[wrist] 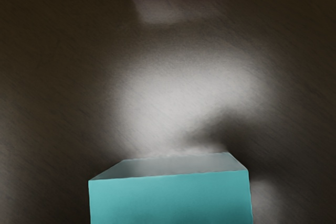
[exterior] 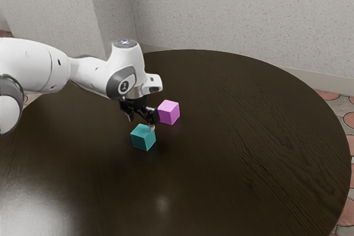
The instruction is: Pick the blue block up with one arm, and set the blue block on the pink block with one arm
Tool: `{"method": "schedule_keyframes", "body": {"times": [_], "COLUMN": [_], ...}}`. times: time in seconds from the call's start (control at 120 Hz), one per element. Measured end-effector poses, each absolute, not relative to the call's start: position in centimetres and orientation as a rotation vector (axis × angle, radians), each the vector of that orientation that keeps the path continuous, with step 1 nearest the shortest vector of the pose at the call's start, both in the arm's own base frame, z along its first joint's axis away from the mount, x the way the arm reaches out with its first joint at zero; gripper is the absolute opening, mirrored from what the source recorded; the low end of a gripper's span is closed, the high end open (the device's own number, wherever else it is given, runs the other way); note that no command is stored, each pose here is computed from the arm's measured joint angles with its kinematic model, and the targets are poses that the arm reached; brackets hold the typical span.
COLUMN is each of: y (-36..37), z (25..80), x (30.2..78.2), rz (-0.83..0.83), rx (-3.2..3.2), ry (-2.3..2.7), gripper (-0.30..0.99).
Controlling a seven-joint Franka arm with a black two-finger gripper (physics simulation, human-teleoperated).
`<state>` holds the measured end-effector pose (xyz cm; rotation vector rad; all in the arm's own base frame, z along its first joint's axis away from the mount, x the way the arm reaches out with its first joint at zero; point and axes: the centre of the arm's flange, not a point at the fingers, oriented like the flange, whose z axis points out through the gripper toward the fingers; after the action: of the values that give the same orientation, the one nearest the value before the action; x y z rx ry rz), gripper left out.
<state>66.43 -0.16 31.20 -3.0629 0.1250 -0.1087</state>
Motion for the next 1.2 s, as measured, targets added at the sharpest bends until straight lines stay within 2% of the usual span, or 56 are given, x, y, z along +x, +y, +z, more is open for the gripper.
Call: {"method": "schedule_keyframes", "body": {"times": [1.2], "y": [0.3], "z": [26.5], "x": [66.9], "rz": [-0.029], "rx": [-3.083], "ry": [0.129], "gripper": [0.69]}}
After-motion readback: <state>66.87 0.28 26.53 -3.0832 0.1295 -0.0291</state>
